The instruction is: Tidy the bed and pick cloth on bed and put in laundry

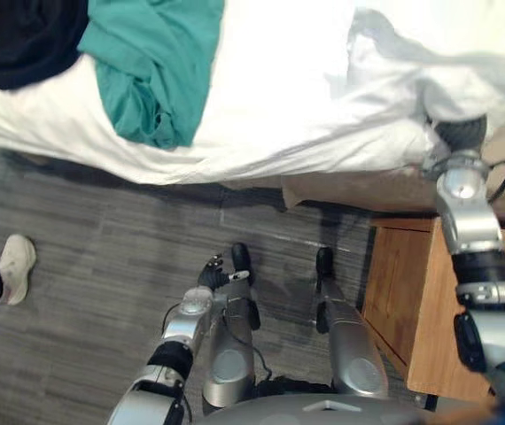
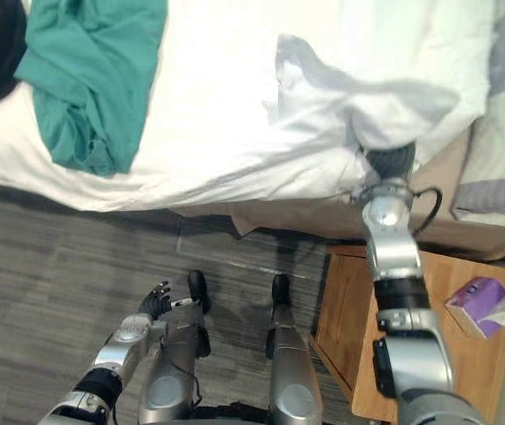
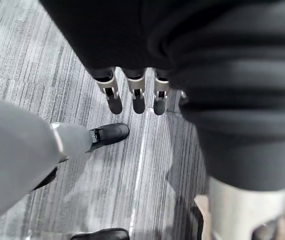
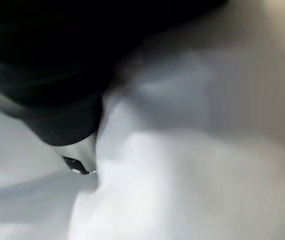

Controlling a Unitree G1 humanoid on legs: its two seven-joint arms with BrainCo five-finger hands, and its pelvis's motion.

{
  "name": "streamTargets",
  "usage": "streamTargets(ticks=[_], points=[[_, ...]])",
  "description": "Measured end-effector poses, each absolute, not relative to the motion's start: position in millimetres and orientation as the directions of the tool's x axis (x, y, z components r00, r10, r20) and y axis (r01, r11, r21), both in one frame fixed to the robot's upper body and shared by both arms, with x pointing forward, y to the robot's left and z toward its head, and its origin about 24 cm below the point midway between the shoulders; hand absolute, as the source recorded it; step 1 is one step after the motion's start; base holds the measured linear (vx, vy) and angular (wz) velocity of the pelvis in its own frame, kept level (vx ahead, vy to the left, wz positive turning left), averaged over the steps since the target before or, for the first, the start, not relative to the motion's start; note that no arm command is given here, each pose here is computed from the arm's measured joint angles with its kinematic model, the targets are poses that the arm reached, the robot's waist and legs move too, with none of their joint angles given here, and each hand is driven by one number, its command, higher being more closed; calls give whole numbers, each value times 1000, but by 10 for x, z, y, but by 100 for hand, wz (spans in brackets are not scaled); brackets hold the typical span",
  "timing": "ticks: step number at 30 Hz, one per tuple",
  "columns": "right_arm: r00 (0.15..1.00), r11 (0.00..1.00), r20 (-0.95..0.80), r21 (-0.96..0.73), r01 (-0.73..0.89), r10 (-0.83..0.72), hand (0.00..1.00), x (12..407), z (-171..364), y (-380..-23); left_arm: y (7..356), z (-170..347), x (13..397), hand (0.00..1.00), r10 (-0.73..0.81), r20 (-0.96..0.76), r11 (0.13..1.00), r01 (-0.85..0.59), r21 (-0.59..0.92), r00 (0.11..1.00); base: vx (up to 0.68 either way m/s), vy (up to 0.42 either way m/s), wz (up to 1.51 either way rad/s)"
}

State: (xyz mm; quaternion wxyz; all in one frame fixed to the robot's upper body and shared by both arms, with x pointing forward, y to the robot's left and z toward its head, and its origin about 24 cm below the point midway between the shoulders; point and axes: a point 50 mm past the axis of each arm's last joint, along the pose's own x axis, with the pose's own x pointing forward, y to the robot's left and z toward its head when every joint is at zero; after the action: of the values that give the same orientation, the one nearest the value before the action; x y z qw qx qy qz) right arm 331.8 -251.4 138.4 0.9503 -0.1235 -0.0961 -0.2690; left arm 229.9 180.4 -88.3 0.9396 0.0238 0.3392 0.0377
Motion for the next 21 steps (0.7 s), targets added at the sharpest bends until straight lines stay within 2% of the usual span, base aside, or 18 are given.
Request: streamTargets(ticks=[3, 6, 9, 13, 17, 21], points=[[827, 814, 160, -150, 561, -539, 0, 3154, 1012, -2503, 1820, -959, 2176, 0, 93, -655, 996, -62, 70, 750, 22, -11, -25], [780, 778, 66, -65, 625, -622, 0, 2934, 680, -2538, 1833, -995, 2107, 0, 98, -649, 995, -71, 67, 755, 38, -13, -19], [699, 698, -45, 45, 715, -714, 0, 2671, 383, -2627, 1839, -1065, 2014, 0, 103, -661, 995, -81, 64, 743, 53, -2, -21], [526, 504, -135, 167, 847, -839, 0, 2130, 62, -2832, 1769, -1211, 1759, 0, 87, -702, 994, -109, 13, 707, 53, 5, -22], [417, 389, -221, 159, 907, -882, 0, 1473, -231, -2855, 1695, -1337, 1463, 0, 80, -747, 980, -190, -62, 660, 59, -21, -34], [322, 288, -306, 151, 946, -896, 0, 1048, -396, -2930, 1658, -1395, 1299, 0, 74, -770, 964, -242, -107, 634, 87, -15, -11]])
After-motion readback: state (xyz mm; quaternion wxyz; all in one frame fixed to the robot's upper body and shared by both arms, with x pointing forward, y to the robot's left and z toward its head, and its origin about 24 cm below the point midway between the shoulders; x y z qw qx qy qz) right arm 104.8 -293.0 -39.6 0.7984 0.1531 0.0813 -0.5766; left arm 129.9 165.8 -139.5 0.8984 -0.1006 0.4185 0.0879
